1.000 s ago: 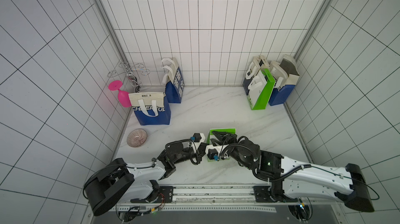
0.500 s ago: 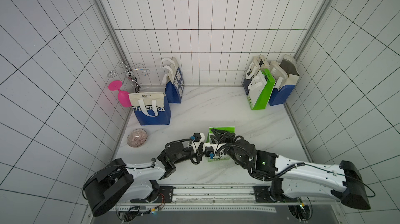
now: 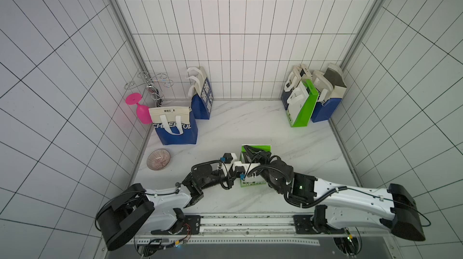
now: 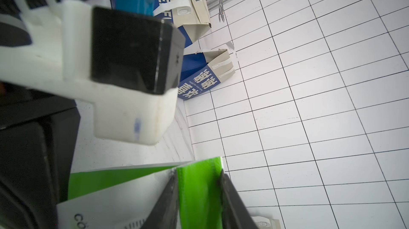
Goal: Open the takeout bag
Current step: Open the takeout bag at the center of the board.
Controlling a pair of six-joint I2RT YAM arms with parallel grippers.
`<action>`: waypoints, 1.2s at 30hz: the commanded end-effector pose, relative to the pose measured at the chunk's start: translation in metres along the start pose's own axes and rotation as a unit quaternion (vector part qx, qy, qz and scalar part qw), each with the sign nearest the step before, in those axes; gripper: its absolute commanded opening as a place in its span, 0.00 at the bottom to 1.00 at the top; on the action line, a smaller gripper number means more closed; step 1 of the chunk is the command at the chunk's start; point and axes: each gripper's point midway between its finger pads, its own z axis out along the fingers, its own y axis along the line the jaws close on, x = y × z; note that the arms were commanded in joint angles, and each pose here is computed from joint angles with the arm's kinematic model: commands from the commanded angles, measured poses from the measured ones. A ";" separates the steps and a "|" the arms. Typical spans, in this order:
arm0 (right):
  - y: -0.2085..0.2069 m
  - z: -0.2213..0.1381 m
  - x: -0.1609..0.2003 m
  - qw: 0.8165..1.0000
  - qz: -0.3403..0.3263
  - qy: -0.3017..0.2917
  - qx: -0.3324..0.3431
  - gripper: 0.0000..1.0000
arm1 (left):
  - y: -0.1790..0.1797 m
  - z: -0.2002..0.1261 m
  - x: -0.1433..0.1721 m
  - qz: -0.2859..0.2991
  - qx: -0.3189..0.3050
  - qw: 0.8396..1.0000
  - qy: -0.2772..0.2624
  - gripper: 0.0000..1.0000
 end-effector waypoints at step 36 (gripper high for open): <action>-0.114 -0.014 0.008 0.989 0.140 0.046 -0.008 0.00 | -0.003 0.000 -0.017 0.017 0.000 1.000 -0.018 0.00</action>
